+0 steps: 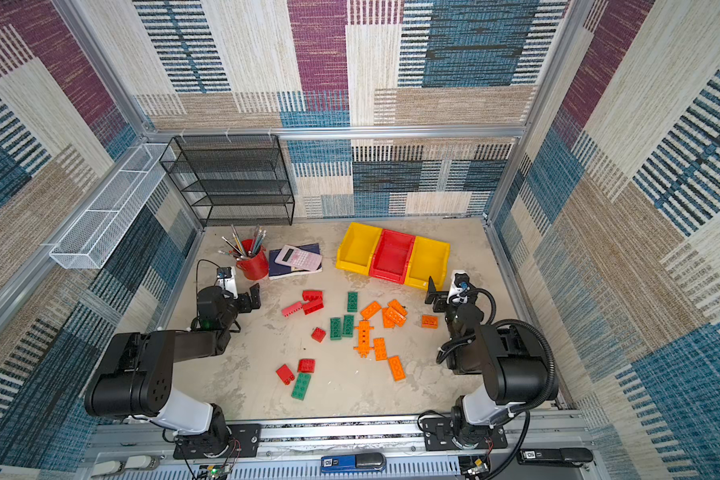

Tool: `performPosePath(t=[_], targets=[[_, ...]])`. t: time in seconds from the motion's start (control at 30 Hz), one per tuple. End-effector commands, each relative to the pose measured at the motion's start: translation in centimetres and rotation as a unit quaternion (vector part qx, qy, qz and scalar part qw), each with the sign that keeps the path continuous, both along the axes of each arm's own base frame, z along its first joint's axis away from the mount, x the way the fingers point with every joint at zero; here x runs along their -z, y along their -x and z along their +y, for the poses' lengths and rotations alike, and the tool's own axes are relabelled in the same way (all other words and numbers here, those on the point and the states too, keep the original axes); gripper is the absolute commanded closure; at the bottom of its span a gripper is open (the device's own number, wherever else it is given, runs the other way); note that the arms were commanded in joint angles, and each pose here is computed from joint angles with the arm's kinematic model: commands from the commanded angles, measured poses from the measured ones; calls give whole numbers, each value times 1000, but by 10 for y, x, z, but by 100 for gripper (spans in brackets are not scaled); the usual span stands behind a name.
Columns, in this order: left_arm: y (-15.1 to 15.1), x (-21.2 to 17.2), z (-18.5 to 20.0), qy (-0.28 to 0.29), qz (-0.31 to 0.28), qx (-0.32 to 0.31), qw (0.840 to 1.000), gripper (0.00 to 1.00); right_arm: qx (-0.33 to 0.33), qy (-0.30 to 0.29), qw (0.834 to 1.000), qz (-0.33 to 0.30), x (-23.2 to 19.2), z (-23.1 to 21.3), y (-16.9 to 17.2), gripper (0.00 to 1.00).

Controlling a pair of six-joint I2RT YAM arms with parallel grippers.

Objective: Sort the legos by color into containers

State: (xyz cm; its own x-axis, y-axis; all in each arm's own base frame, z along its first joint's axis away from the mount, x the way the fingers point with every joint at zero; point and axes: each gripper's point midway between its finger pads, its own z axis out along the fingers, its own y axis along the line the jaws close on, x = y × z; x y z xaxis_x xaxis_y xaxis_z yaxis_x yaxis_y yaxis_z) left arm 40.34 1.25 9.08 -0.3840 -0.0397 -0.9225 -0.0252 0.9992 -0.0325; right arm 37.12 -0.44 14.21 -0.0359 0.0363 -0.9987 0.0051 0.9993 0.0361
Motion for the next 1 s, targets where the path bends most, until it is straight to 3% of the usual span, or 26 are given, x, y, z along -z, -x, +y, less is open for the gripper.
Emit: performPosePath(t=[0.0,0.67,0.87,0.97], targets=[[-1,-3,-1,-9,-7,6,1000,1,4,3,1000,-16,-8,-1,0,0],[-1,-4,0,-5,-8,7,1000,2,0,3,1000,-18,-16,0,-4,0],[0,-25,6,-5,20,-10,1000,4,67,-29,997,10,-67,-22,-21,0],[1,-45,3,-22,13,-19,1000,6,75,-67,992,71,-76,-22,-42,0]])
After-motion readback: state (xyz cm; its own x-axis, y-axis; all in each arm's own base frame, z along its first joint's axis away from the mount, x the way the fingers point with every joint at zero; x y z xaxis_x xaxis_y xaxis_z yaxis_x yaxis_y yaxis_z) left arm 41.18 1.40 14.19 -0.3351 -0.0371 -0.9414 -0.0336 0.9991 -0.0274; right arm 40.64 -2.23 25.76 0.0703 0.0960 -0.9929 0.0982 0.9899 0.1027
